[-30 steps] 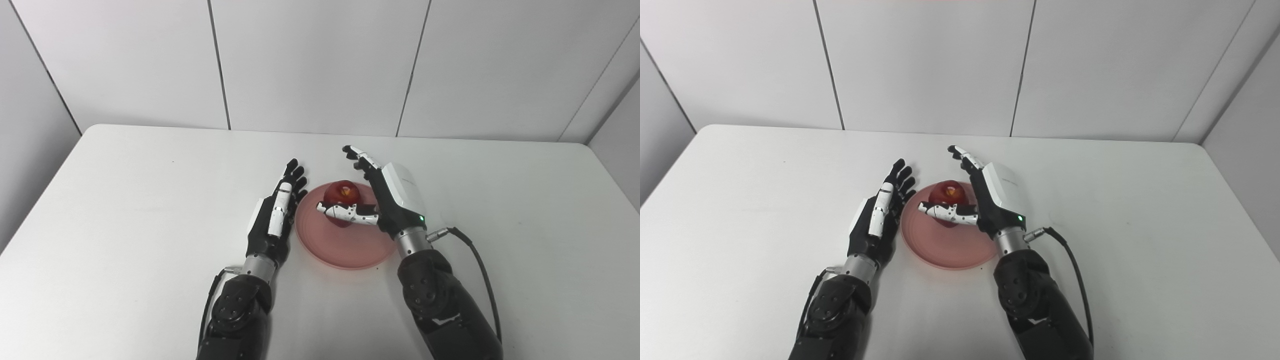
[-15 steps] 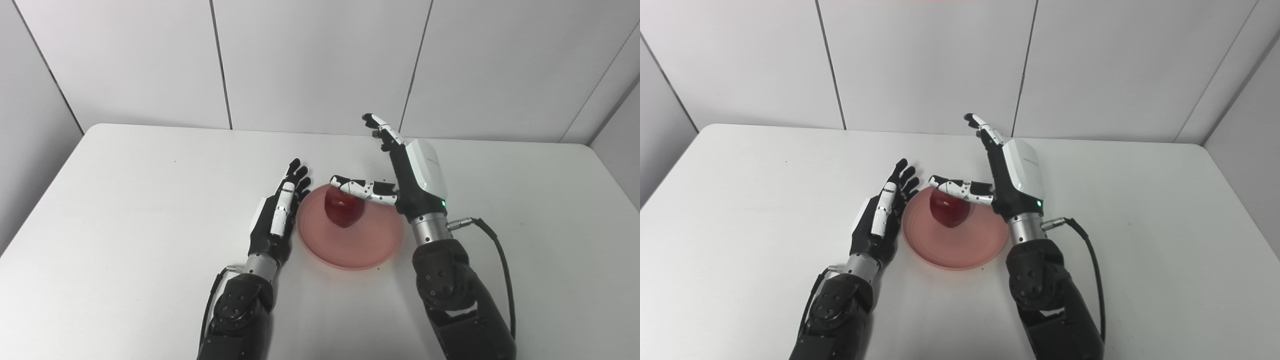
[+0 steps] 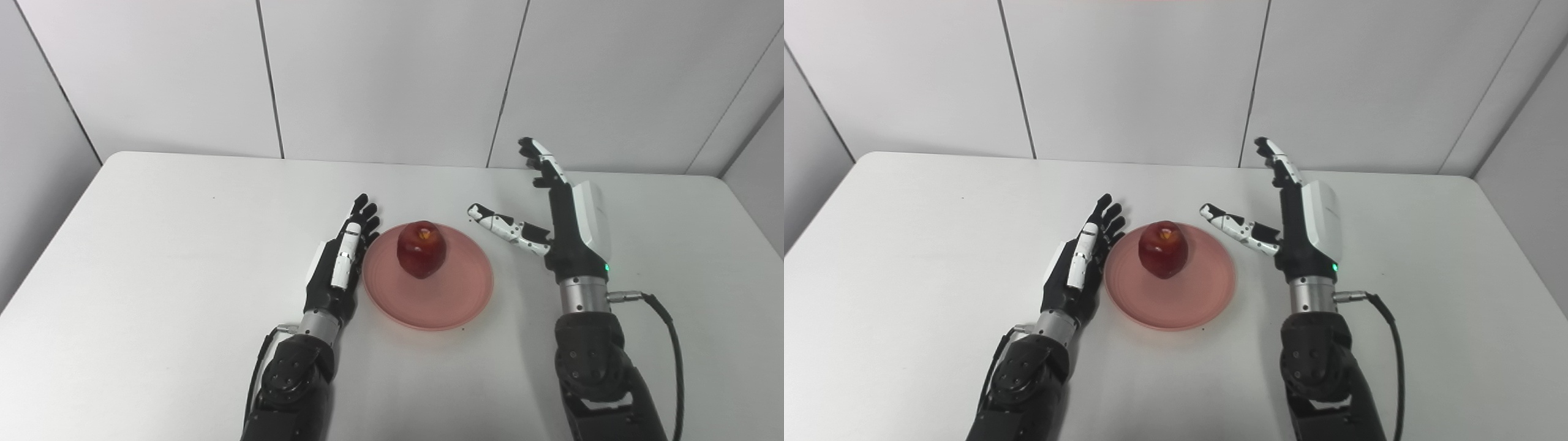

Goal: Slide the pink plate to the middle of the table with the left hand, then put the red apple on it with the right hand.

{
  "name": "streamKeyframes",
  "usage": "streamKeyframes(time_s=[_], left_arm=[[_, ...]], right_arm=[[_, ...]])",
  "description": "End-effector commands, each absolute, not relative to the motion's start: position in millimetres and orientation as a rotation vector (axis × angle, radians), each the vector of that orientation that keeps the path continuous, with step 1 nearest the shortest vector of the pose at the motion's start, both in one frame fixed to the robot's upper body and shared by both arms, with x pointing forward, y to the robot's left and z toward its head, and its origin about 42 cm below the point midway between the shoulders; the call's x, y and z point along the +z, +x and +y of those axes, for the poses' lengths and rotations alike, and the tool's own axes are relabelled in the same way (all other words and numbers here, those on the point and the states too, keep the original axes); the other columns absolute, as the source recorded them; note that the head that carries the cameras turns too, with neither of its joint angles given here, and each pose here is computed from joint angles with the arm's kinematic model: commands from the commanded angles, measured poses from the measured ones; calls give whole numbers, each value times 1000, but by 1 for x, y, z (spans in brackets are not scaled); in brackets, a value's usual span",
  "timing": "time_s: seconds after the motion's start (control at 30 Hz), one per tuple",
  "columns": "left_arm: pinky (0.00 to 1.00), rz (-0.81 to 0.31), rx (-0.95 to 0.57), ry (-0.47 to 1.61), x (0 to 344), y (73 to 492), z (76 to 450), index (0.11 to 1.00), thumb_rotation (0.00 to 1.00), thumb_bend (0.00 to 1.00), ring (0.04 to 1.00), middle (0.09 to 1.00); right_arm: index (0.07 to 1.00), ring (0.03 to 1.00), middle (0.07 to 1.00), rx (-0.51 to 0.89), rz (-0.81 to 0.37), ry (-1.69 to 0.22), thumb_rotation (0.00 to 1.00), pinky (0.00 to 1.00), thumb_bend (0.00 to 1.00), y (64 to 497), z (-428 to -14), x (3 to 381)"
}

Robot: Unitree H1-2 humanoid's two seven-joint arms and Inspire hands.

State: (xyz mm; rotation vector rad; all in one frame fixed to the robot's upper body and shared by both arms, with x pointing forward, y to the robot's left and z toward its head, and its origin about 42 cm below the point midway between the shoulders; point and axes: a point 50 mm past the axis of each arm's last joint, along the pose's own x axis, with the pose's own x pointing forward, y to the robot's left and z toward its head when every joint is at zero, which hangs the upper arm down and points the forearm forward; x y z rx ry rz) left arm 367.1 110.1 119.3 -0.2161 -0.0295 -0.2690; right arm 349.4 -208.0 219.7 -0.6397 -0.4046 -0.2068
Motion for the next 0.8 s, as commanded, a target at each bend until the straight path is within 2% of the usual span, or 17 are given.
streamKeyframes(time_s=[0.0, 0.13, 0.2, 0.23, 0.3, 0.33, 0.43, 0.5, 0.53, 0.57, 0.63, 0.77], left_arm=[[972, 32, -259, -218, 102, 361, 112, 963, 1000, 389, 972, 978], [969, 33, -258, -210, 103, 360, 113, 968, 1000, 386, 975, 982], [969, 32, -259, -210, 103, 360, 113, 966, 1000, 387, 971, 978], [971, 30, -259, -211, 103, 360, 114, 964, 1000, 388, 970, 976], [970, 29, -258, -210, 104, 360, 114, 963, 1000, 390, 969, 975], [973, 28, -257, -210, 104, 360, 114, 964, 1000, 389, 972, 977], [977, 26, -258, -214, 104, 359, 114, 966, 1000, 389, 975, 979], [978, 25, -256, -214, 104, 359, 115, 967, 1000, 392, 975, 980], [974, 25, -254, -212, 104, 359, 115, 965, 1000, 395, 972, 977], [974, 25, -251, -212, 103, 359, 115, 965, 1000, 395, 972, 977], [973, 24, -248, -212, 103, 359, 115, 962, 1000, 394, 971, 977], [973, 23, -247, -211, 104, 358, 117, 962, 1000, 396, 971, 976]], right_arm=[[840, 801, 814, -240, -477, -584, 610, 722, 1000, 345, -209, 233], [843, 815, 819, -246, -438, -540, 674, 748, 1000, 340, -215, 223], [845, 807, 820, -244, -410, -529, 802, 750, 984, 338, -216, 219], [851, 813, 828, -237, -391, -523, 910, 763, 954, 337, -215, 217], [854, 818, 832, -190, -357, -474, 961, 779, 931, 335, -215, 210], [869, 844, 855, -165, -348, -446, 985, 805, 881, 335, -215, 207], [896, 885, 892, -80, -303, -302, 999, 832, 829, 339, -213, 194], [948, 947, 943, -36, -262, -209, 1000, 909, 811, 341, -211, 185], [964, 965, 958, -24, -248, -174, 1000, 940, 767, 341, -209, 182], [965, 967, 960, -9, -235, -138, 1000, 943, 763, 342, -208, 179], [986, 986, 980, 11, -217, -98, 1000, 989, 645, 343, -207, 174], [981, 985, 980, 29, -177, -88, 1000, 997, 484, 344, -205, 166]])
